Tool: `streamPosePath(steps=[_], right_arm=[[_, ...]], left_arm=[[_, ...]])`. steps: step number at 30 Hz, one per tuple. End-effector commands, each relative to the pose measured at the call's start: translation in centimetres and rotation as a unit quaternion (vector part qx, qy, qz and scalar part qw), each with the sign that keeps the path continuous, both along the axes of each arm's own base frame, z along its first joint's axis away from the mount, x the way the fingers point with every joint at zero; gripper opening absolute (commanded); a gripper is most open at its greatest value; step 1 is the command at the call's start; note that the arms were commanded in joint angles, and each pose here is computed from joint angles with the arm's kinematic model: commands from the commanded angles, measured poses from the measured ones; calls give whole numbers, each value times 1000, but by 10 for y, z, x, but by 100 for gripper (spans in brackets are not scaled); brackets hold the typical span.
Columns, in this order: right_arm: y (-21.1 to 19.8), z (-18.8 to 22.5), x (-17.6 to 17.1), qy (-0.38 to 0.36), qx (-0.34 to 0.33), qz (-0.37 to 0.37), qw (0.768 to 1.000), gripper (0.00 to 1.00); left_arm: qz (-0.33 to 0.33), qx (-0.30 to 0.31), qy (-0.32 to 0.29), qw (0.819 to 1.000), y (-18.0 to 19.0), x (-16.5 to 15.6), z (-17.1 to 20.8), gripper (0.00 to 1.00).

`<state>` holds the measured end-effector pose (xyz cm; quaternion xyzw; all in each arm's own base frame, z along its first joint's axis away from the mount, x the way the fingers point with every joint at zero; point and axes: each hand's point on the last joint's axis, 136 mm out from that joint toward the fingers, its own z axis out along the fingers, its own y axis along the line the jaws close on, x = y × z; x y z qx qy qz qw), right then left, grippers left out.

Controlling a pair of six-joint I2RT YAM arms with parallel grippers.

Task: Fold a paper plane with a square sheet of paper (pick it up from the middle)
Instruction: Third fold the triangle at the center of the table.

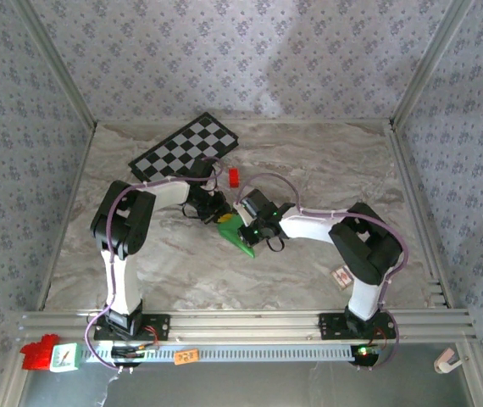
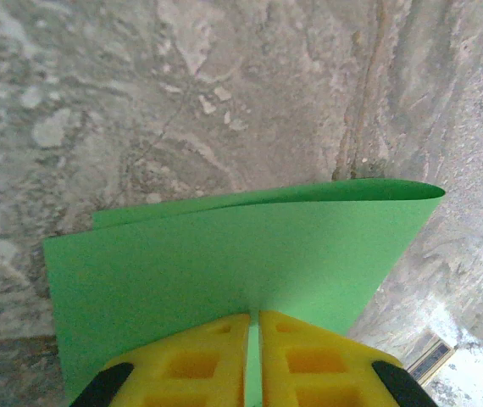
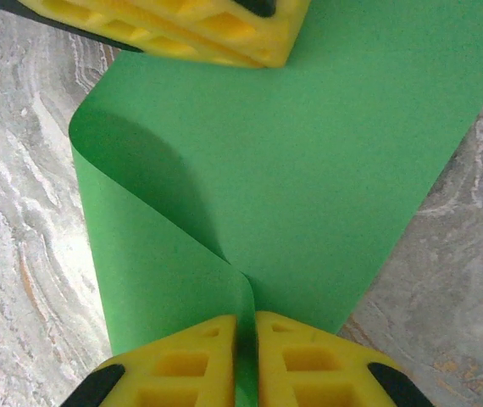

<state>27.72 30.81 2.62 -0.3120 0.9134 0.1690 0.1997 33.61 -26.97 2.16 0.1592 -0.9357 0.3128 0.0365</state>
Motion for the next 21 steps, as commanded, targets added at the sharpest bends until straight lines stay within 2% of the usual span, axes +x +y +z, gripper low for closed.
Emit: streamPosePath(steps=[1, 13, 21], right_arm=[[-1, -2, 2, 4, -13, -9, 1000, 15], [-4, -10, 2, 12, -26, -12, 999, 14], [-9, -18, -3, 24, -33, -16, 999, 14]], left_arm=[[-11, 20, 24, 999, 2, -10, -15, 13], [-11, 18, 22, 1000, 1, -10, -13, 12], [3, -5, -15, 1000, 0, 7, 21, 16]])
